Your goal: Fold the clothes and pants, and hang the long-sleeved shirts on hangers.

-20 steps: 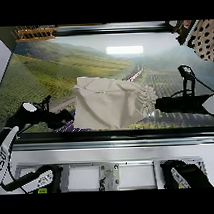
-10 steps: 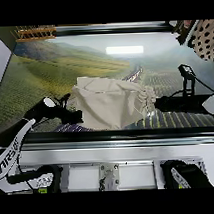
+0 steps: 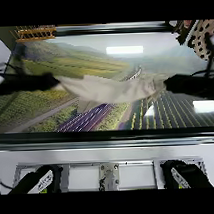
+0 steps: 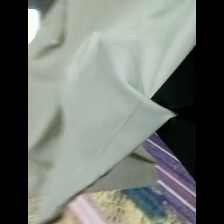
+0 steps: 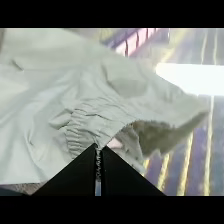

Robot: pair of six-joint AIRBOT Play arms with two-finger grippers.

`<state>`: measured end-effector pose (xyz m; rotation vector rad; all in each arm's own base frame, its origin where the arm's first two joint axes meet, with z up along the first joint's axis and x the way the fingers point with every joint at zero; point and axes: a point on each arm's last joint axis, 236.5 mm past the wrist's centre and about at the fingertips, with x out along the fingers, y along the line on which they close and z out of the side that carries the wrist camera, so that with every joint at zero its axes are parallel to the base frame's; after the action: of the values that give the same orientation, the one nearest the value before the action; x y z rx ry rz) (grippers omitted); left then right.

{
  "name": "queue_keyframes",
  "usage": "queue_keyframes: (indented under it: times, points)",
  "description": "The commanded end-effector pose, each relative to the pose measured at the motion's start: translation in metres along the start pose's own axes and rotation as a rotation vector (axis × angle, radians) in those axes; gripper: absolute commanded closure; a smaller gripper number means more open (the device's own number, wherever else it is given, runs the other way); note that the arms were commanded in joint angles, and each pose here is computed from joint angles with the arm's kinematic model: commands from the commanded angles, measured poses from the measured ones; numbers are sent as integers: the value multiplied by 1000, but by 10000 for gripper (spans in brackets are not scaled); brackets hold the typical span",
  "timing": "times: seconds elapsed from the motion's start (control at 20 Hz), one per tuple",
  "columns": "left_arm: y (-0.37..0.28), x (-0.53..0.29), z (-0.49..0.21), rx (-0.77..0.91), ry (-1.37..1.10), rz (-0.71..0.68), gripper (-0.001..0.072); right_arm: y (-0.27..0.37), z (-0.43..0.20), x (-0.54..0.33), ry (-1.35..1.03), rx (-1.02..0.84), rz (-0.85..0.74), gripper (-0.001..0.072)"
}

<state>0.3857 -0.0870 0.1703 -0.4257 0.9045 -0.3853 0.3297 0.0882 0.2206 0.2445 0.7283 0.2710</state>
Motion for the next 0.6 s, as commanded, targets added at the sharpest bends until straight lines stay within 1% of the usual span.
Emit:
queue_keyframes:
  times: [0.0, 0.1, 0.25, 0.35, 0.45, 0.55]
  points:
    - [-75, -159, 66, 176, -409, 23, 703, 43, 69, -77, -240, -60, 81, 695]
    - [-123, -229, 68, 279, -590, 16, 702, 68, 84, -121, -341, -82, 143, 695]
    - [-175, -303, 53, 367, -792, -11, 703, 89, 82, -174, -444, -71, 201, 695]
    - [-197, -334, 41, 407, -875, -26, 703, 96, 74, -204, -496, -56, 223, 695]
    - [-212, -353, 35, 413, -926, -46, 703, 101, 67, -228, -541, -27, 244, 695]
    - [-214, -356, 42, 415, -930, -50, 703, 100, 59, -236, -531, 53, 257, 696]
